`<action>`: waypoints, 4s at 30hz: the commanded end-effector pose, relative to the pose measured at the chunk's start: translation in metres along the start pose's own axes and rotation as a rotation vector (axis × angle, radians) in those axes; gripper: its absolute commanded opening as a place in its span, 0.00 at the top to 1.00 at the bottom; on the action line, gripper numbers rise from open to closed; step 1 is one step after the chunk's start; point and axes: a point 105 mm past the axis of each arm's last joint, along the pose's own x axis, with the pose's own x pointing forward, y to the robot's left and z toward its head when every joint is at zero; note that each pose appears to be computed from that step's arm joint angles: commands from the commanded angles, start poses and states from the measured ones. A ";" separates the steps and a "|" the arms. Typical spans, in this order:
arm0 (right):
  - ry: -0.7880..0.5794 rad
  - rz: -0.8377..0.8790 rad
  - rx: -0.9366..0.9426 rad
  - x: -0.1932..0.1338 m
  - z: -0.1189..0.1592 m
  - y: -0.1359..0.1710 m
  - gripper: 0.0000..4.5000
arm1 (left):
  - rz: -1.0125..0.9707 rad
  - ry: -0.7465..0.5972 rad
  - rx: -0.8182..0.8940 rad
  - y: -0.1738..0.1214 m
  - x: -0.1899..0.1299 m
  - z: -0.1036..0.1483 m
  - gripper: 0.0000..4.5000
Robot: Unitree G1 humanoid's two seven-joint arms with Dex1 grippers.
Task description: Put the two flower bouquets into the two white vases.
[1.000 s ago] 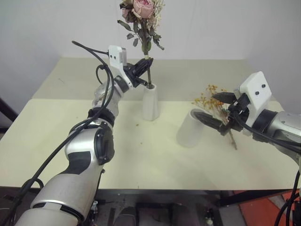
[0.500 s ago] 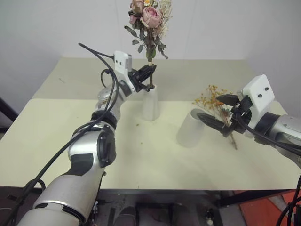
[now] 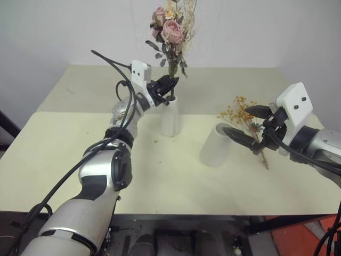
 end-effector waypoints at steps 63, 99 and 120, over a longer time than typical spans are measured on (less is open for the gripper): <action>0.524 -0.167 0.283 0.044 -0.130 -0.143 0.00 | -0.517 0.597 0.486 -0.095 -0.072 0.040 0.00; 0.509 -0.214 0.378 0.089 -0.156 -0.128 0.99 | -0.434 0.587 0.521 -0.089 -0.075 0.033 0.00; 0.083 -0.458 0.244 0.054 -0.048 -0.200 0.99 | -0.444 0.564 0.549 -0.087 -0.069 0.035 0.00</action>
